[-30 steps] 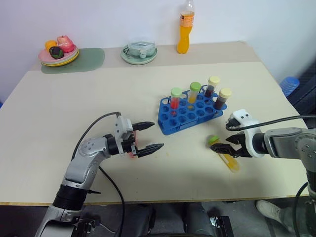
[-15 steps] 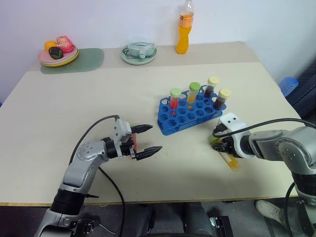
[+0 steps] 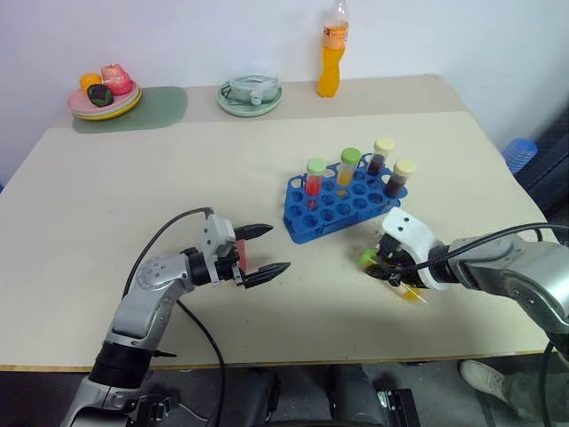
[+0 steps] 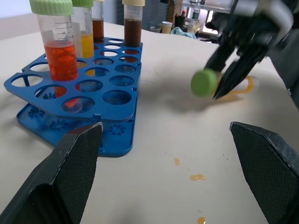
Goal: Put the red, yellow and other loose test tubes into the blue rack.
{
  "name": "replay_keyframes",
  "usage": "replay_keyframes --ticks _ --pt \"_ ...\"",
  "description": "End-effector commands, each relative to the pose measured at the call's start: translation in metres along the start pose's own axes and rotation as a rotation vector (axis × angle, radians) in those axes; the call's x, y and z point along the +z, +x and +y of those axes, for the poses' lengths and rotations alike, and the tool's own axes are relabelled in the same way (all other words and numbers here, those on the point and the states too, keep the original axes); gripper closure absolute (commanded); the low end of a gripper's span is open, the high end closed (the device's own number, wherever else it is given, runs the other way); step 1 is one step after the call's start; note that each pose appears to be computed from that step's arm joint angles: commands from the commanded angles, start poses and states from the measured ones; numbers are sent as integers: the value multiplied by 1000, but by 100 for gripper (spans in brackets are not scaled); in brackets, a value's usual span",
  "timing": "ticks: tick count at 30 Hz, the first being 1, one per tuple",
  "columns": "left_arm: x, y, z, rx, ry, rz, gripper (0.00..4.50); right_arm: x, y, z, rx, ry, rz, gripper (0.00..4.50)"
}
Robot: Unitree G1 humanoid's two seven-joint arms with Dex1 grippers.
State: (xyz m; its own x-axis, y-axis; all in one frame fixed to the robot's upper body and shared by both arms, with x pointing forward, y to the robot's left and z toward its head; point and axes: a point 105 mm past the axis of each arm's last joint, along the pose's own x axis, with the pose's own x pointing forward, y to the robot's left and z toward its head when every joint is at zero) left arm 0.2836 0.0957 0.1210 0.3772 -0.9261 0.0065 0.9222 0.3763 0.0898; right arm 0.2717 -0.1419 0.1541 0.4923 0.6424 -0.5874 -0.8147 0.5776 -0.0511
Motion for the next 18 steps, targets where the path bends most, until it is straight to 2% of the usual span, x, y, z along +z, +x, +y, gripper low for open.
replay_keyframes --ticks 1,6,10,15,18 --pt "13 -1 1 -2 45 -34 0 54 -15 16 159 -67 -369 364" --pt "14 -1 2 1 49 -35 0 76 -12 0 50 -106 -570 364" --pt "16 -3 2 -2 53 -35 0 92 -11 -15 -64 -106 -825 364" --pt "18 -3 4 1 56 -38 0 82 2 -41 -281 -121 -918 364" --pt "19 -4 4 1 58 -38 0 77 10 -47 -342 -113 -942 364"
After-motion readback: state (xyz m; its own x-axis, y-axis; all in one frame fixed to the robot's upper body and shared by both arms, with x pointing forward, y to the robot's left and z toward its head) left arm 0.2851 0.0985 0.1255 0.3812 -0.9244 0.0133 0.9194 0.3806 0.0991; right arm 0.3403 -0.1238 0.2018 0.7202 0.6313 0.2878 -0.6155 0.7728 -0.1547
